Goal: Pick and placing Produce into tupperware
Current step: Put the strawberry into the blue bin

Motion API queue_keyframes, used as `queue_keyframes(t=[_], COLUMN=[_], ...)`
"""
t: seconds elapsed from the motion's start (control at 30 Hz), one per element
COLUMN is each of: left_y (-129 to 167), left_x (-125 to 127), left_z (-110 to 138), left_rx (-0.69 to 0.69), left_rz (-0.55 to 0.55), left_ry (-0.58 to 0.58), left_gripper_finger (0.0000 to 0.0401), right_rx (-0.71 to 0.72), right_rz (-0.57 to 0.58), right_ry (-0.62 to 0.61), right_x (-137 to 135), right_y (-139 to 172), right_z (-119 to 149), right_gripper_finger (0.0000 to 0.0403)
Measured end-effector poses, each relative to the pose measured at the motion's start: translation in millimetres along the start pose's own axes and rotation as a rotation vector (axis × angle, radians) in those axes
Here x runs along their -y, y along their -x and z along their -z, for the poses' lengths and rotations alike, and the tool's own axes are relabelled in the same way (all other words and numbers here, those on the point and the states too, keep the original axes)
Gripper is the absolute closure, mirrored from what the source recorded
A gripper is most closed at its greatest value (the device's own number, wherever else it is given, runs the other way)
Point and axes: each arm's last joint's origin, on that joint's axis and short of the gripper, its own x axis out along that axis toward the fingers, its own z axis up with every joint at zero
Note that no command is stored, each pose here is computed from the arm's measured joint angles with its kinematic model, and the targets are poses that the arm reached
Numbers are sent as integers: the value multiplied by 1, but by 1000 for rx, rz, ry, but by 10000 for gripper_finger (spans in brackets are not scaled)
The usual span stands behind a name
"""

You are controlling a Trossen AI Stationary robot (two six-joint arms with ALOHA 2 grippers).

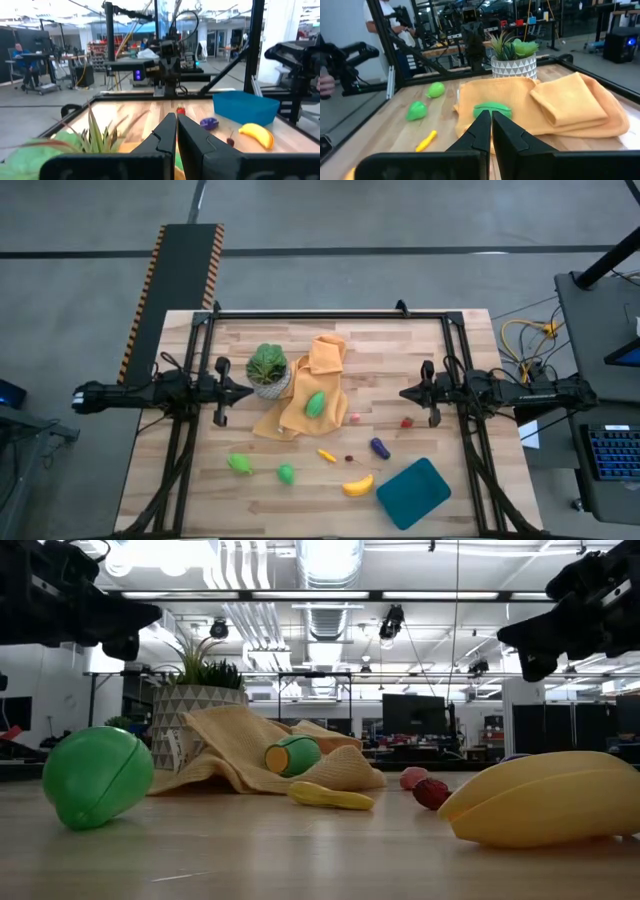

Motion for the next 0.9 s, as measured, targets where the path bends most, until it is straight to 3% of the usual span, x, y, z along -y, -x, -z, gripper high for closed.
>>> queue_keyframes(t=[0.27,0.4,0.53,0.67,0.9], left_y=[0,0,-1,-4,-13], left_x=[0,-2,-4,-4,-4], left_z=[0,-3,-10,-23,-44], left_rx=[-3,29,99,137,153], left_rz=[-1,-56,-113,-109,-109], left_ry=[-4,1,33,1,-19], left_gripper_finger=[401,401,401,392,325], right_rx=[5,15,123,186,103], right_rz=[-1,-1,12,2,10], right_ry=[58,107,104,126,135], right_x=[0,0,-1,-4,-9], right_y=[0,0,0,2,3], right_z=[0,-1,-12,-29,-64], right_gripper_finger=[394,394,384,340,244])
